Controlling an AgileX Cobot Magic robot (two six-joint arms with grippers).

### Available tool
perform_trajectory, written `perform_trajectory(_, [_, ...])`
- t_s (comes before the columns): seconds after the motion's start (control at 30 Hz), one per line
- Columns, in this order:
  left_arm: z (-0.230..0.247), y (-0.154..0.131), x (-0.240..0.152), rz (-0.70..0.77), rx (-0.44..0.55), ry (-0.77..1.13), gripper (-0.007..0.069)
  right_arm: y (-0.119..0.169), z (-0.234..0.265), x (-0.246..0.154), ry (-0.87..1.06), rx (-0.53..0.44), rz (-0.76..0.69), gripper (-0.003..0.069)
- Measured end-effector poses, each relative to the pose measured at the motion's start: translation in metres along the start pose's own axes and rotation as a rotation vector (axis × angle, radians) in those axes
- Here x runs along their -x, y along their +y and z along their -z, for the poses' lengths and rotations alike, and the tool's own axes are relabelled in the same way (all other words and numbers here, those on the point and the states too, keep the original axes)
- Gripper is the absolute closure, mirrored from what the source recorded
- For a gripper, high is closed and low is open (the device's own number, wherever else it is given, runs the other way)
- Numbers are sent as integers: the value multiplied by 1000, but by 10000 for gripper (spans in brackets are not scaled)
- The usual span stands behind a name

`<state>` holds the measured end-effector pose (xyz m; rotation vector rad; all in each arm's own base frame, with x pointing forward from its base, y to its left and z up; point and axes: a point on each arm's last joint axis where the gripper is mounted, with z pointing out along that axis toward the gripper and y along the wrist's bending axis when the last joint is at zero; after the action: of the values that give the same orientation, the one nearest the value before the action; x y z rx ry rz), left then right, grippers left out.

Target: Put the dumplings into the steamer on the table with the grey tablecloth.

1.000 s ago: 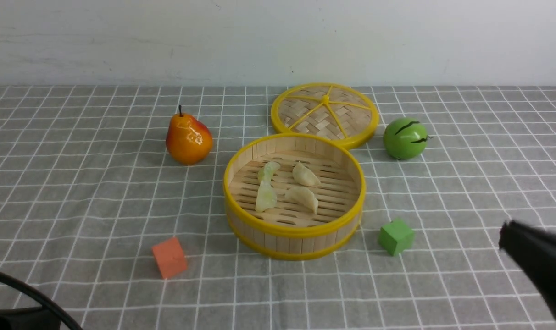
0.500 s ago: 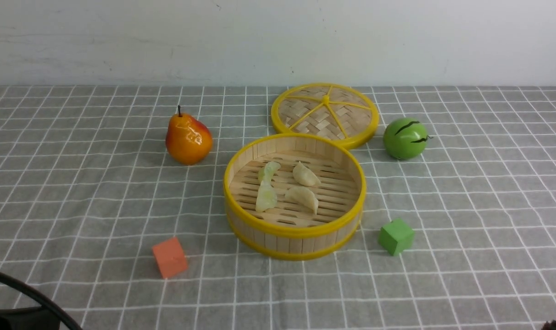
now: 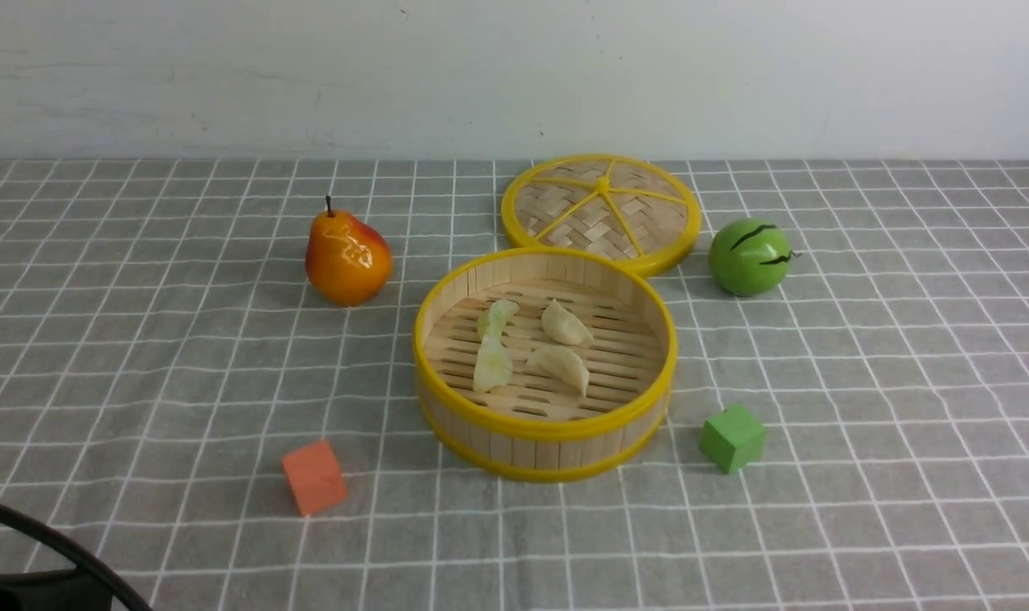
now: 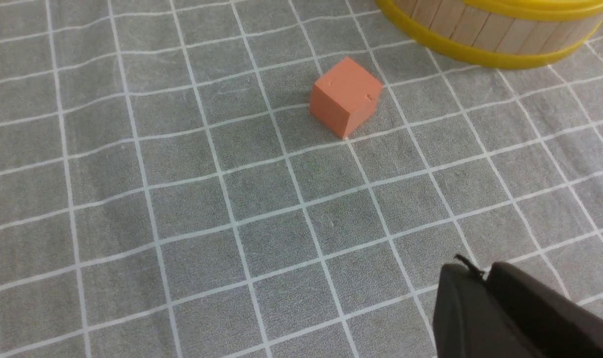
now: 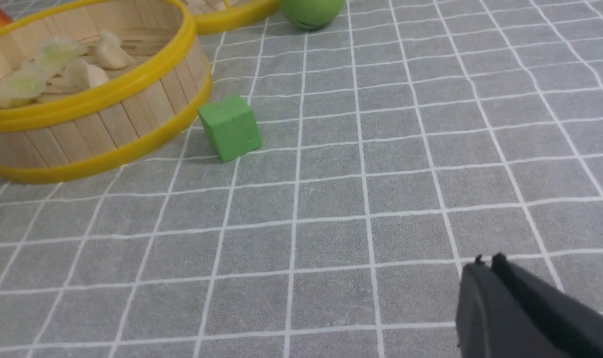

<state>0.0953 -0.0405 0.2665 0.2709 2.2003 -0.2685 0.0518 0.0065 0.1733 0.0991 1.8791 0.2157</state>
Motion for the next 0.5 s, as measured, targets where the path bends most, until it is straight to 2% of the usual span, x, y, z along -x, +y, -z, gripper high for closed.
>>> perform_trajectory(0.5, [0, 0, 0, 0, 0, 0, 555, 0, 0, 0, 4, 2, -7, 645])
